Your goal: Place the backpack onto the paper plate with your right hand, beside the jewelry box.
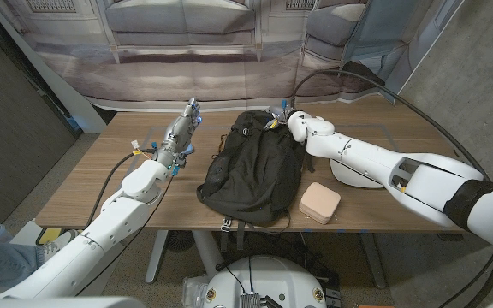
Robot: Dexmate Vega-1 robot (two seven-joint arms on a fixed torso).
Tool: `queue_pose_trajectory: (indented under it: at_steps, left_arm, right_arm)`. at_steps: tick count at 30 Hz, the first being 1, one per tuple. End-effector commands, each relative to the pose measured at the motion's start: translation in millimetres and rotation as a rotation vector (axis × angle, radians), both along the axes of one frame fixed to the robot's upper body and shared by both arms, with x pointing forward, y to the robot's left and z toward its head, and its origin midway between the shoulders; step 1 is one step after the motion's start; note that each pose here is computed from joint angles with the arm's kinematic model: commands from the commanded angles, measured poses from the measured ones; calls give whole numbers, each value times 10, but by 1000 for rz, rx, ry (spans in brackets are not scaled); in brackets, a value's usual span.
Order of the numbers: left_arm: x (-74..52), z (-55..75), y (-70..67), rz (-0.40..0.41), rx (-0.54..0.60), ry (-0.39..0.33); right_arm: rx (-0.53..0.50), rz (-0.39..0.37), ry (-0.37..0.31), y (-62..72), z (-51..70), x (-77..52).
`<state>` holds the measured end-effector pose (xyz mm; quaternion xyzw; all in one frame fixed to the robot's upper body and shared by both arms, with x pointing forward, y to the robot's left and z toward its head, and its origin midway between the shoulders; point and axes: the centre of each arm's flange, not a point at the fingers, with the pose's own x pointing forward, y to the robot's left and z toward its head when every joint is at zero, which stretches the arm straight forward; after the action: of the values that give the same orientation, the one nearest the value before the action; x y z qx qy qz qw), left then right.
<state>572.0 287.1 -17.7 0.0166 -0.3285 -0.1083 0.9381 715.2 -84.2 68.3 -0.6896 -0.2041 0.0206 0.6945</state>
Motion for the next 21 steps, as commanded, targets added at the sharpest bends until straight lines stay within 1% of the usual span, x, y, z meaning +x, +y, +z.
queue_pose_trajectory:
  at_steps: [1,4,15,21]
  left_arm:
    - [-9,29,-18,-3,4,-7]
    - [-15,36,-21,-19,-4,-11]
    - [-17,58,-20,-6,14,-13]
    - [-22,57,-25,-7,13,-14]
  right_arm:
    - [69,47,-85,-71,-30,-57]
    - [82,60,-107,-79,-39,-73]
    - [143,125,-178,-105,-57,-156]
    - [150,137,-184,-114,-47,-173]
